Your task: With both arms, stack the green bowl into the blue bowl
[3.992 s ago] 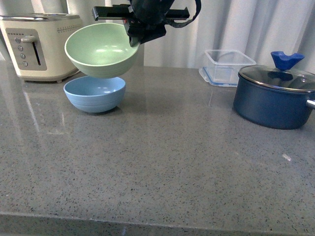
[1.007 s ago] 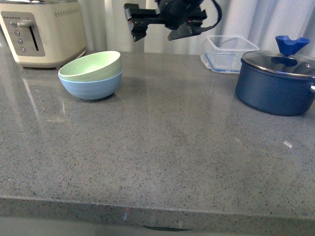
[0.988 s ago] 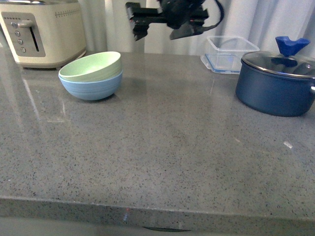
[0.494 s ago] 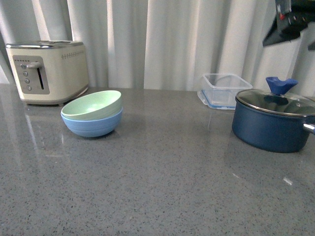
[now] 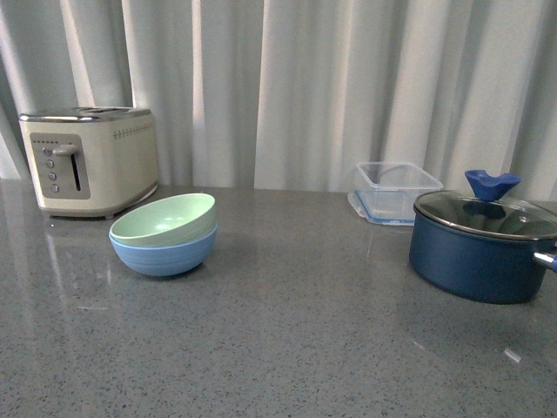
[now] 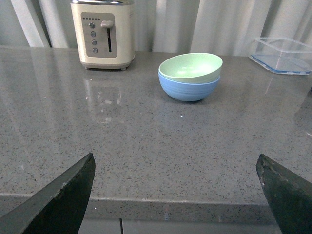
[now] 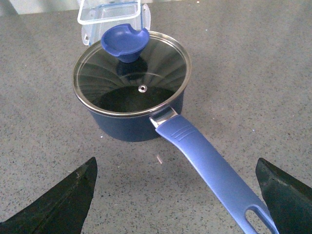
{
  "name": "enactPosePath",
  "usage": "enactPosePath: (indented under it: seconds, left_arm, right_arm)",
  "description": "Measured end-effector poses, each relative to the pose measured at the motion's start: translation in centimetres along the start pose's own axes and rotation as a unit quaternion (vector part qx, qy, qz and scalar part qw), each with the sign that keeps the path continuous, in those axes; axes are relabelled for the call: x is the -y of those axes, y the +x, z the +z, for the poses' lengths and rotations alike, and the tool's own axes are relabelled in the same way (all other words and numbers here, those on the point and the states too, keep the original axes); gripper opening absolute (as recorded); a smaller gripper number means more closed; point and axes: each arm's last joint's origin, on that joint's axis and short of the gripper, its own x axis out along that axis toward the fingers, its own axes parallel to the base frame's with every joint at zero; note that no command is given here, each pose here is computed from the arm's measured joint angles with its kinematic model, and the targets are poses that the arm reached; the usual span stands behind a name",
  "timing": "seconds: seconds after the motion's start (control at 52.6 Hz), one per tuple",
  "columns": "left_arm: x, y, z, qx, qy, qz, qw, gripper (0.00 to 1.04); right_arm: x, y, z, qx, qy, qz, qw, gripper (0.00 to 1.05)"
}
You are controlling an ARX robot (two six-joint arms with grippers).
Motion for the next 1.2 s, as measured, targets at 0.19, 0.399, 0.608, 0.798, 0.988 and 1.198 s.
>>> enactPosePath:
  seconds: [0.19, 0.399, 0.608, 0.798, 0.988, 1.198]
  left_arm:
    - [0.0, 0.0, 0.0, 0.000, 0.000, 0.000, 1.000, 0.98]
    - [0.0, 0.0, 0.0, 0.000, 0.000, 0.000, 1.000, 0.98]
    - [0.0, 0.0, 0.0, 0.000, 0.000, 0.000, 1.000, 0.98]
    - [0.0, 0.0, 0.0, 0.000, 0.000, 0.000, 1.000, 0.98]
    - [0.0, 0.0, 0.0, 0.000, 0.000, 0.000, 1.000, 0.98]
    - [0.0, 0.0, 0.0, 0.000, 0.000, 0.000, 1.000, 0.98]
  right_arm:
    - [-0.1, -0.1, -0.9, 0.102, -0.019, 0.038, 0.994, 0.83]
    - [-0.7, -2.4, -7.0, 0.214, -0.038, 0.047, 0.975, 0.35]
    - [-0.2, -3.9, -11.0, 0.209, -0.040, 0.045, 0.976, 0.01]
    - [0.1, -5.0, -13.2, 0.210, -0.041, 0.045, 0.976, 0.01]
    - [0.4, -6.1, -14.9, 0.209, -0.041, 0.045, 0.976, 0.01]
    - [0.5, -6.8, -15.8, 0.210, -0.041, 0.045, 0.976, 0.01]
